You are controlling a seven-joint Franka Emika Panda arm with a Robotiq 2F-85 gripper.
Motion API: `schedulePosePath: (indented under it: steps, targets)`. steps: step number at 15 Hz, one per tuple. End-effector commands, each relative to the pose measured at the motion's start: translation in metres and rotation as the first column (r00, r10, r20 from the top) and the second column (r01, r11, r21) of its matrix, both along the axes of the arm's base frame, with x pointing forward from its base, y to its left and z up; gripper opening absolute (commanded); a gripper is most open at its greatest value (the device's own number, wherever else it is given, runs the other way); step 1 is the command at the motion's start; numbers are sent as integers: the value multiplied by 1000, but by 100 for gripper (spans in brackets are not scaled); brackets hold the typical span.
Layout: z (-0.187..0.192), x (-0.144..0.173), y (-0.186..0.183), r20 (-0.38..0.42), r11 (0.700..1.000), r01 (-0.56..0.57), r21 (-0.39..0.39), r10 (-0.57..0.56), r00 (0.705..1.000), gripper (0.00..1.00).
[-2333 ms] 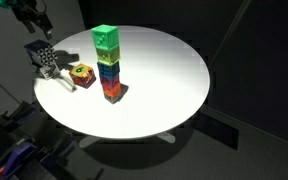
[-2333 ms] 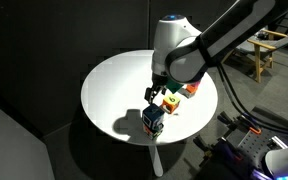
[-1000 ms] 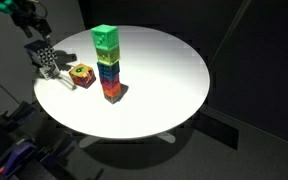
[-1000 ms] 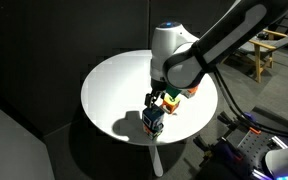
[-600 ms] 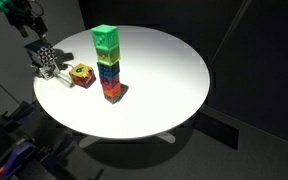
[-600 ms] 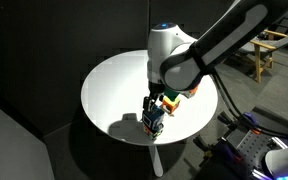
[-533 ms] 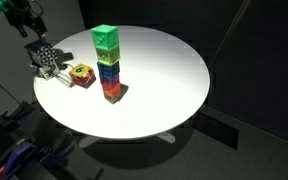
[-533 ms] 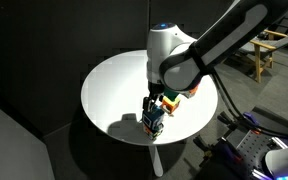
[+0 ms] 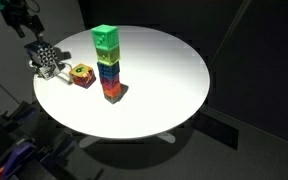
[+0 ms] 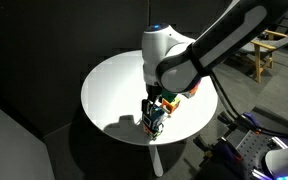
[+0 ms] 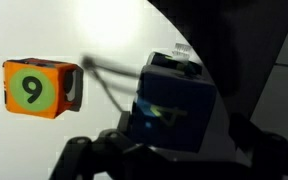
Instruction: Put the blue plush block on top of the orange plush block
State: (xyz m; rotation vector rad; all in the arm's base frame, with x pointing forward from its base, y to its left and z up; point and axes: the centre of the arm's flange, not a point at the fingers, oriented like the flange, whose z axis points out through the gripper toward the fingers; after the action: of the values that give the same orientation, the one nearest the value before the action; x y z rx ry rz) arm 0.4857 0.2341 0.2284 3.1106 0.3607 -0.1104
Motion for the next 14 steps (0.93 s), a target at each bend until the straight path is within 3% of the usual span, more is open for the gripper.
schedulePosePath:
  steps: [1, 14]
  targets:
    - [-4, 9, 7, -8, 999, 14, -39, -14, 1000, 100]
    - [-28, 19, 9, -43, 999, 4, -50, -6, 999, 100]
